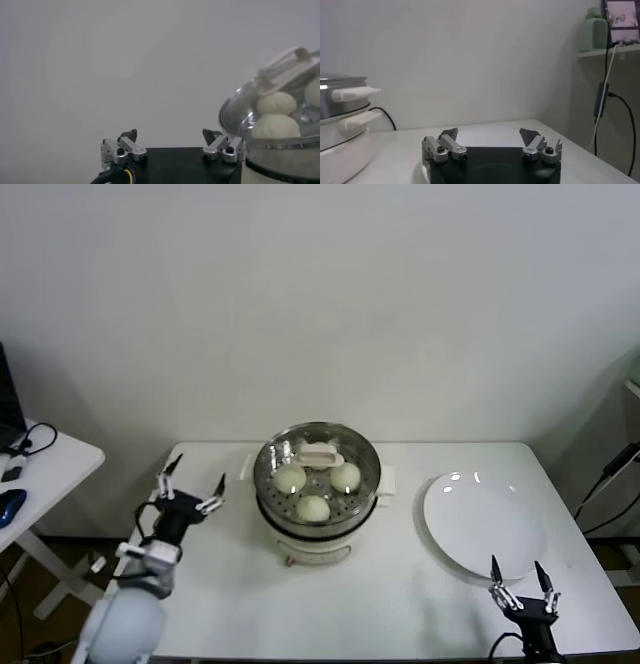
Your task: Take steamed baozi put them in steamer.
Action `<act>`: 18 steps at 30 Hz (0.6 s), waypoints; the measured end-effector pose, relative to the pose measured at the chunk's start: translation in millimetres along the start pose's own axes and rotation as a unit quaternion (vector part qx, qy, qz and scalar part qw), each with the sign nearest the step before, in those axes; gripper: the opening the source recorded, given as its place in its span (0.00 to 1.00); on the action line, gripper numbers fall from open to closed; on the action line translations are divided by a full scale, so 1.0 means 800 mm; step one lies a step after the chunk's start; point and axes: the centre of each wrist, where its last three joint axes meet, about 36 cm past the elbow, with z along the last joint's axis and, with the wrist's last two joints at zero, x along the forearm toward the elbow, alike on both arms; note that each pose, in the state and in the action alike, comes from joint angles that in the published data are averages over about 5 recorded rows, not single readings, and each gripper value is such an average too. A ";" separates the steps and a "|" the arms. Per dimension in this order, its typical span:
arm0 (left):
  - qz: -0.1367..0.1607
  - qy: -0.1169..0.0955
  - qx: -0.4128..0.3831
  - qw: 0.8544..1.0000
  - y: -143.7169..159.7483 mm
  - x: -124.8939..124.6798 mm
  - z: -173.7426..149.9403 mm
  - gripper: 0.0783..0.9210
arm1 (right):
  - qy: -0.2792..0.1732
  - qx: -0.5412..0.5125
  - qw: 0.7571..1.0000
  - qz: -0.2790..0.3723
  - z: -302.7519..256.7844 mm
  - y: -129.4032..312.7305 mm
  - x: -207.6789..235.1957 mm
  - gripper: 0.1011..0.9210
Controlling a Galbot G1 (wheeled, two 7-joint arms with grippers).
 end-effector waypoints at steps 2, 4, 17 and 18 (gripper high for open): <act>0.002 -0.003 0.050 0.999 0.008 0.001 0.018 0.88 | -0.001 0.001 1.000 -0.001 0.001 0.001 0.000 0.88; 0.002 -0.006 0.094 0.996 0.013 0.001 0.034 0.88 | -0.002 0.002 1.000 -0.002 0.003 0.003 0.000 0.88; -0.024 0.009 0.234 0.972 0.010 0.014 0.132 0.88 | -0.008 0.001 1.000 -0.009 0.010 0.009 0.000 0.88; -0.026 0.011 0.239 0.971 0.008 0.015 0.138 0.88 | -0.008 0.000 1.000 -0.009 0.011 0.010 0.000 0.88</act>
